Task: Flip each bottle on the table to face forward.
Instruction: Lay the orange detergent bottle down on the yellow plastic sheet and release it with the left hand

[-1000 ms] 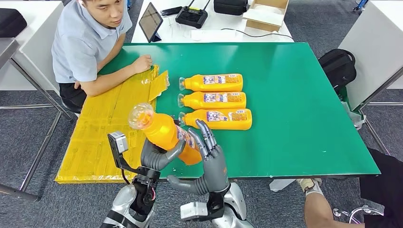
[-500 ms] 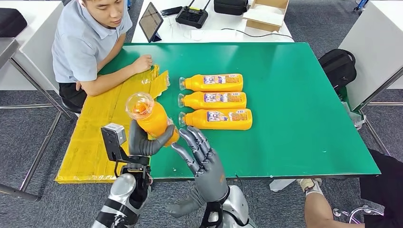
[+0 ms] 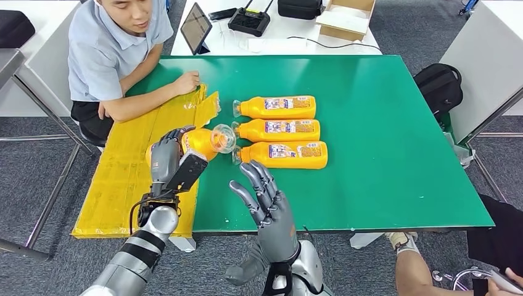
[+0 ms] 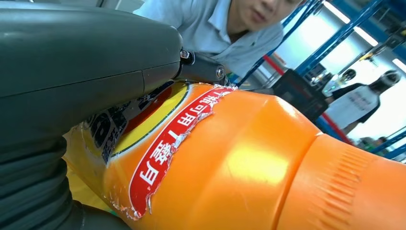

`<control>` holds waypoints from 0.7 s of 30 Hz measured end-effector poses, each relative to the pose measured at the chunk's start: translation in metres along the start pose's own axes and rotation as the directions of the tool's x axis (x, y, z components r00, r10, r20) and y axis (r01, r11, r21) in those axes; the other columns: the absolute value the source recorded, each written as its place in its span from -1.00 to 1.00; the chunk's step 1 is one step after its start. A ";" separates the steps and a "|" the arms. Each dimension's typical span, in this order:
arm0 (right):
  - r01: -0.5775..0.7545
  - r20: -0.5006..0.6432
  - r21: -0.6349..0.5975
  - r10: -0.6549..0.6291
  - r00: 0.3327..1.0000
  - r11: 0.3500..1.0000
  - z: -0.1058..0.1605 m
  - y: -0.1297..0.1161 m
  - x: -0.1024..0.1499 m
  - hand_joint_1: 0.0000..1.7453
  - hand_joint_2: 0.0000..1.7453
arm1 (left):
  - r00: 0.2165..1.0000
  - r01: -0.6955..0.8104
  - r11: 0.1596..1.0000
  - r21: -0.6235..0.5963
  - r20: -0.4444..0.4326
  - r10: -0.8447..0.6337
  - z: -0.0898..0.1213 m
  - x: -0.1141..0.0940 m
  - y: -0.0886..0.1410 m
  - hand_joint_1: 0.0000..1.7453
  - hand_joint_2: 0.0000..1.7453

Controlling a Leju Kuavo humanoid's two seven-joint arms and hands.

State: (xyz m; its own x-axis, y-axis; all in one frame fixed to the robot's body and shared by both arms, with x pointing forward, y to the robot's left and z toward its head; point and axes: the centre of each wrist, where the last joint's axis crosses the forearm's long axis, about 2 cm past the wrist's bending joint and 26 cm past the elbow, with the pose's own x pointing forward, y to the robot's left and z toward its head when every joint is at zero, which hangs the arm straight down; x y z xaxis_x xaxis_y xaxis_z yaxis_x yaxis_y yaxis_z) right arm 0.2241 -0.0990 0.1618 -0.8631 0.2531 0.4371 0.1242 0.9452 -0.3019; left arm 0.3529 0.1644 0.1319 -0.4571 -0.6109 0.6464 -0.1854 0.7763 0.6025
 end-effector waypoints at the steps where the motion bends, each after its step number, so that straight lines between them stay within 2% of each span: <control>1: 0.001 0.000 0.000 -0.001 1.000 1.000 0.000 0.000 0.000 -1.00 -1.00 | 1.000 0.006 1.000 -0.007 -0.006 -0.006 0.000 -0.002 0.000 1.00 1.00; 7: 0.008 -0.007 -0.003 -0.008 1.000 1.000 0.001 0.000 0.000 -1.00 -1.00 | 0.997 0.052 0.997 -0.052 -0.048 -0.054 0.001 -0.014 -0.001 1.00 1.00; 12: 0.024 -0.026 -0.009 -0.024 0.999 1.000 0.003 0.000 -0.001 -1.00 -1.00 | 0.979 0.042 0.991 -0.130 -0.195 -0.067 0.000 -0.038 0.001 1.00 1.00; 16: 0.030 -0.045 -0.004 -0.030 0.999 1.000 0.006 0.000 -0.003 -1.00 -1.00 | 0.952 0.130 0.972 -0.197 -0.250 -0.178 -0.003 -0.052 0.004 1.00 1.00; 21: 0.033 -0.069 0.011 -0.032 0.997 0.999 0.013 0.002 -0.006 -1.00 -1.00 | 0.908 0.245 0.926 -0.287 -0.267 -0.323 -0.004 -0.062 0.005 1.00 1.00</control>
State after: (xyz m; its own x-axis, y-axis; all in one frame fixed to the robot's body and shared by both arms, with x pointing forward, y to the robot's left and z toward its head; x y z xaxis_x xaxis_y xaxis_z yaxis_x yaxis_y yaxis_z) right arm 0.2237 -0.1017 0.1479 -0.8306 0.2363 0.5042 0.0906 0.9508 -0.2963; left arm 0.3838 0.2057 0.0971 -0.1234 -0.8468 0.5174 -0.0340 0.5247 0.8506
